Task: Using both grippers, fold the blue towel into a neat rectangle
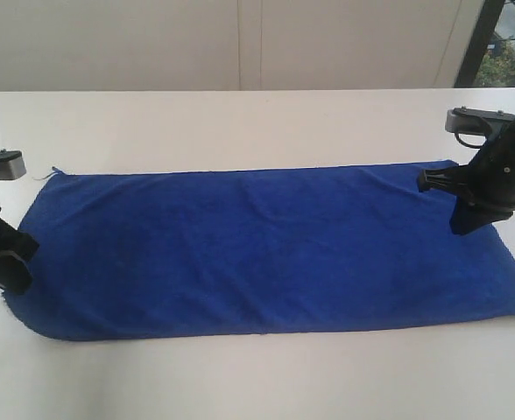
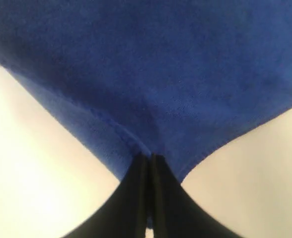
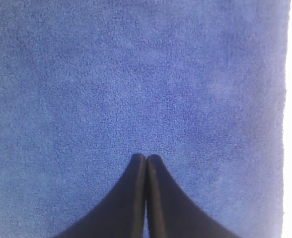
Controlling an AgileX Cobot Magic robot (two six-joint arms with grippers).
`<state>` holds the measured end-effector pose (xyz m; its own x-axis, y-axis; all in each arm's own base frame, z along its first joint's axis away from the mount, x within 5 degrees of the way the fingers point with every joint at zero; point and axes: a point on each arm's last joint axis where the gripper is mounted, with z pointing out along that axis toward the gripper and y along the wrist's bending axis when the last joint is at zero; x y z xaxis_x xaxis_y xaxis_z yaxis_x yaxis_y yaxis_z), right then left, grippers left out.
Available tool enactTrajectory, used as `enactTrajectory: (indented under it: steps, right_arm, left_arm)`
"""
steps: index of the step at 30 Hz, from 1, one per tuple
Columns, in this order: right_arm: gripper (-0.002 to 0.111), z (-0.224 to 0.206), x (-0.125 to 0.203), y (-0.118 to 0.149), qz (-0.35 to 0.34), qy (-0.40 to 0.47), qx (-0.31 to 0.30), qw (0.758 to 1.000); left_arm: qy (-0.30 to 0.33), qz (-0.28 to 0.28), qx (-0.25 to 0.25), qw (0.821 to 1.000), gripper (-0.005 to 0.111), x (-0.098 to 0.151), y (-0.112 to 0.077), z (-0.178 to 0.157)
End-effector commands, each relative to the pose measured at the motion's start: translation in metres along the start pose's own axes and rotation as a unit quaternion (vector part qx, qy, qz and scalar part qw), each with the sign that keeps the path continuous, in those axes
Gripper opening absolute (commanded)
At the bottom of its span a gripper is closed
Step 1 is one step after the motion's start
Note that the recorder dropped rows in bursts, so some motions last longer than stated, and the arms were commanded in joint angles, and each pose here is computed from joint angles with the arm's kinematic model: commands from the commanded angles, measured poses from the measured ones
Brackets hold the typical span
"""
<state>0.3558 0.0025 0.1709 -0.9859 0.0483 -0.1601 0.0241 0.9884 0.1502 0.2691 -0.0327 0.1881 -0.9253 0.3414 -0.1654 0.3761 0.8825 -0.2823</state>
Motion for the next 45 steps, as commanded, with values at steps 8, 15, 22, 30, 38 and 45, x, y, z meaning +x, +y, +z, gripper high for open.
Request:
enactTrajectory:
  steps: [8,15,22,30,38,45]
  right_arm:
    - [0.0,-0.002,-0.001,0.001,-0.004,-0.004,-0.001,1.0]
    - [0.0,-0.002,-0.001,0.001,-0.004,-0.004,-0.001,1.0]
    - [0.0,-0.002,-0.001,0.001,-0.004,-0.005,-0.001,1.0]
    - [0.0,-0.007,-0.019,0.0,-0.008,-0.076,0.007,0.997]
    - [0.0,0.016,-0.075,-0.006,-0.018,-0.15,0.024,0.988]
    - [0.0,0.052,-0.094,-0.016,-0.044,-0.156,0.052,0.985]
  left_arm:
    - [0.03,0.023,-0.019,0.999,0.0,0.006,0.002,-0.004]
    - [0.028,0.023,-0.02,0.999,0.022,0.006,0.002,-0.004]
    - [0.013,0.025,-0.029,0.999,0.052,0.002,0.004,-0.006]
    - [0.008,-0.017,-0.03,0.999,0.014,0.0,0.004,-0.008]
    - [-0.019,-0.055,-0.026,0.998,0.0,-0.005,0.003,-0.008]
    - [-0.033,-0.072,-0.032,0.996,0.0,-0.007,0.004,-0.008]
